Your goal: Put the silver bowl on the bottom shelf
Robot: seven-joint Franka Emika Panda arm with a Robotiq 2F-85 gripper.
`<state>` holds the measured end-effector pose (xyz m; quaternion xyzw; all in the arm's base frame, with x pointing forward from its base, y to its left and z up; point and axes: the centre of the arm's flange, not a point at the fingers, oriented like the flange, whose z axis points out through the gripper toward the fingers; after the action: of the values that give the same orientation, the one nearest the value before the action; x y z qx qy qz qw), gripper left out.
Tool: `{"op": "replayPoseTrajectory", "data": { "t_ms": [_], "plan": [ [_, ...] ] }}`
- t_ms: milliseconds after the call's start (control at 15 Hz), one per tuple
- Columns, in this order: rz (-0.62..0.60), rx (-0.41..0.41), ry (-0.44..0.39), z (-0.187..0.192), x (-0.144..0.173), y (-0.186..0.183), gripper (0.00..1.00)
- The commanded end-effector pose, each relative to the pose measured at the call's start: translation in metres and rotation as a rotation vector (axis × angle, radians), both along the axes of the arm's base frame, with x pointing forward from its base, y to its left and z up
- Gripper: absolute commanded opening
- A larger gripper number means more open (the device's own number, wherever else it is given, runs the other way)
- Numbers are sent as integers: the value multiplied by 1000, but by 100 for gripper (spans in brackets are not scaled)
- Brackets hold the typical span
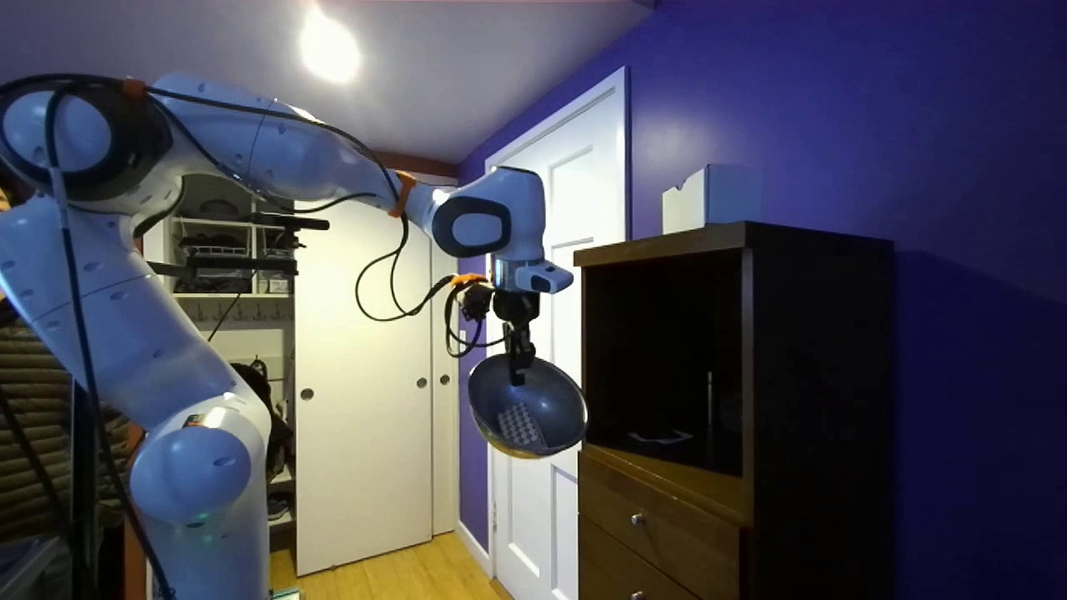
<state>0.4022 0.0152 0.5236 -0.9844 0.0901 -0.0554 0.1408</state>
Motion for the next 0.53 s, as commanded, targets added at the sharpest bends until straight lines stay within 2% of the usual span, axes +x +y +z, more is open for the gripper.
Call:
{"op": "replayPoseTrajectory", "data": {
  "t_ms": [0, 200, 400, 467],
  "plan": [
    [103, -152, 95, -5, 14, -8, 2],
    [160, -293, 155, -18, 27, -17, 2],
    [197, -452, 149, -10, 41, -22, 2],
    [165, -362, 153, -28, 25, -19, 7]
  ]
}}
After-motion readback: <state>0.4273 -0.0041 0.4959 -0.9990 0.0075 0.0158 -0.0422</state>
